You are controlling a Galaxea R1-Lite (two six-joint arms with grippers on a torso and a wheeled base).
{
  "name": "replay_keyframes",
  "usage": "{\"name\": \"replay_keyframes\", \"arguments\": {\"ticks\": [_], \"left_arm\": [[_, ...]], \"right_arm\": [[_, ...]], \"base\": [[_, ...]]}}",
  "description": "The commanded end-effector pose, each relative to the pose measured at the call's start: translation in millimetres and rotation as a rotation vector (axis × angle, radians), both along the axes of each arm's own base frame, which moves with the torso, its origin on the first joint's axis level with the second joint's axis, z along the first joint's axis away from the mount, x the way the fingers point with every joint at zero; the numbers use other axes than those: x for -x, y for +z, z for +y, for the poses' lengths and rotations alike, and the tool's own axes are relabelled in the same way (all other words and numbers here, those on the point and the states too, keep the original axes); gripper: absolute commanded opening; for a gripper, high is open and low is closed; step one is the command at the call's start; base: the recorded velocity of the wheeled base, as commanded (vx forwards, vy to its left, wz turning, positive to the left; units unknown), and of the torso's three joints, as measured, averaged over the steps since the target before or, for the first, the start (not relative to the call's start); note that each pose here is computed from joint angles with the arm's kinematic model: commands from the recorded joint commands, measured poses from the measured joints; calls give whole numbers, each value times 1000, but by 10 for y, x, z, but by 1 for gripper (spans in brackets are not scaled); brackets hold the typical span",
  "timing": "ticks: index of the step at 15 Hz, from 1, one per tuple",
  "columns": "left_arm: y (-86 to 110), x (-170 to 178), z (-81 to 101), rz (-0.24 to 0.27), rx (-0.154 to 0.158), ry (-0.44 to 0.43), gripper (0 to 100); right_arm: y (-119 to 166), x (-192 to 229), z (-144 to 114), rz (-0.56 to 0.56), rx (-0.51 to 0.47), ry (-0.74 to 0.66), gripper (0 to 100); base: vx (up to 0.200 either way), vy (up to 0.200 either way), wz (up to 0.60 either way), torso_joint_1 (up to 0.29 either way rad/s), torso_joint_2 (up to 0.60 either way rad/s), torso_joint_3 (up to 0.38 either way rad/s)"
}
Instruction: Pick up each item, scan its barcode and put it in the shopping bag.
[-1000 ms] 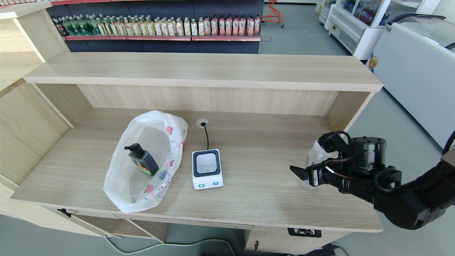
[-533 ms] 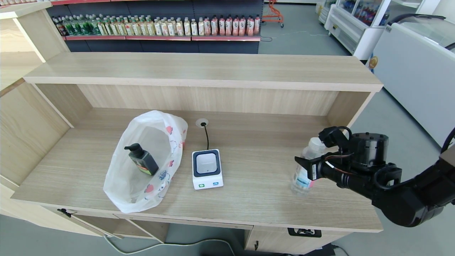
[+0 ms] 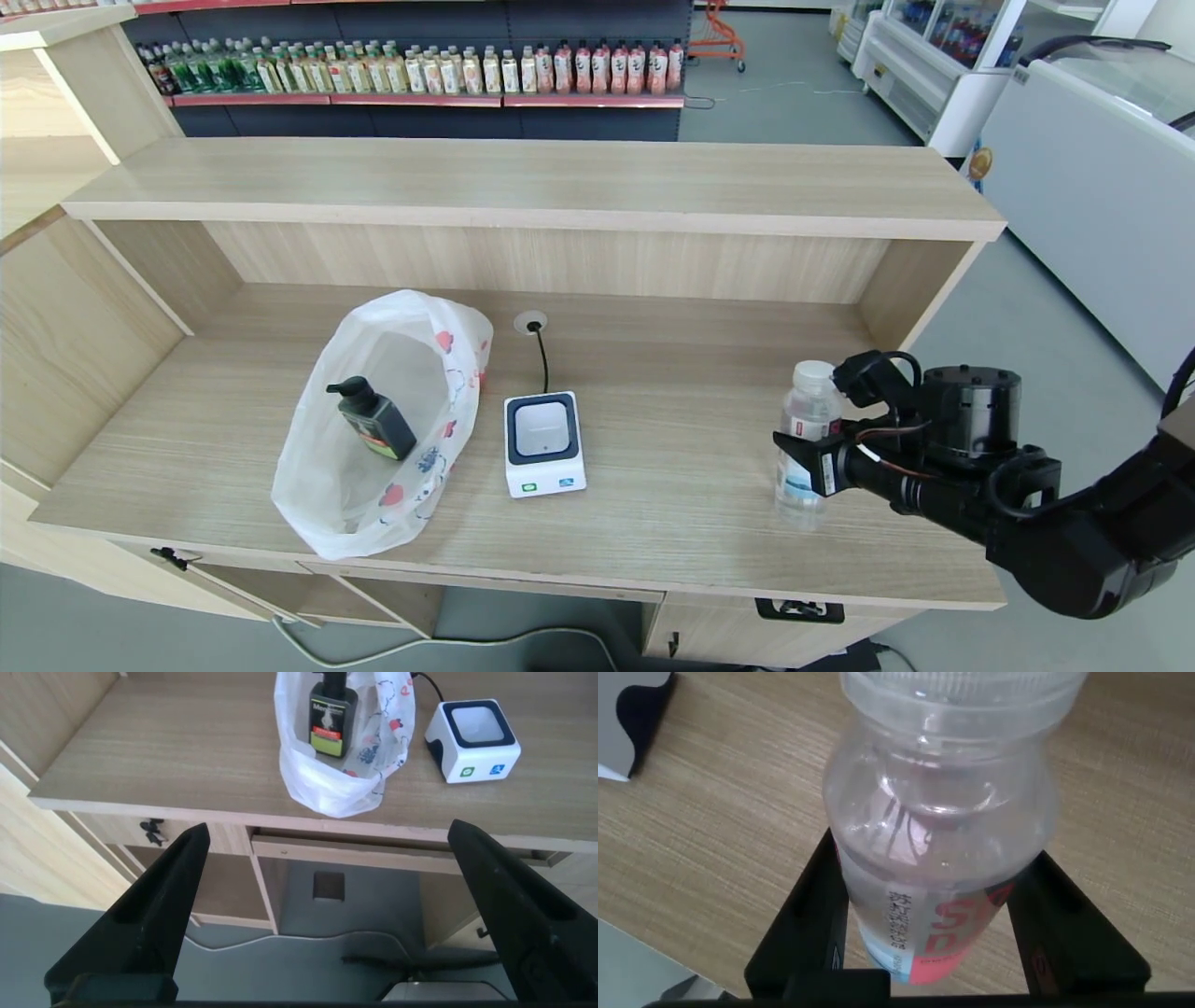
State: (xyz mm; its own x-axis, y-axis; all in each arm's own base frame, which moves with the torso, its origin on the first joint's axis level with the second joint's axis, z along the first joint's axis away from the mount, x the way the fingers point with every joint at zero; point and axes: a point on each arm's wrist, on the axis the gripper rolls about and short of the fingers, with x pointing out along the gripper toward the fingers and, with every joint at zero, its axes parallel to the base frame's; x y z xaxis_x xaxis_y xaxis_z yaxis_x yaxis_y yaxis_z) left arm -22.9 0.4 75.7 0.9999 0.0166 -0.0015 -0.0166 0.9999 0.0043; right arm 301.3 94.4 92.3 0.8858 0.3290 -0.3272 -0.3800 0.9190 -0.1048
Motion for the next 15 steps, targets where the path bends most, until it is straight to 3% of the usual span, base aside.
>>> {"name": "replay_keyframes", "arguments": {"ticks": [1,3,7,11,15], "left_arm": [[-1,0,0,0,0,0,100],[-1,0,0,0,0,0,100],[-1,0,0,0,0,0,100],[-1,0,0,0,0,0,100],[-1,0,0,0,0,0,100]], "right_arm": [[33,29,-12,-4,-5,-1,0],[59,71,-32,-5,-17,4,0],[262,281,-169,-2,-160,86,0],[715,446,-290,-60,-359,353,0],[974,649,-356,-118,-388,640,0]], "base": [[0,0,0,0,0,0],[0,0,0,0,0,0],[0,0,0,0,0,0],[0,0,0,0,0,0],[0,0,0,0,0,0]]}}
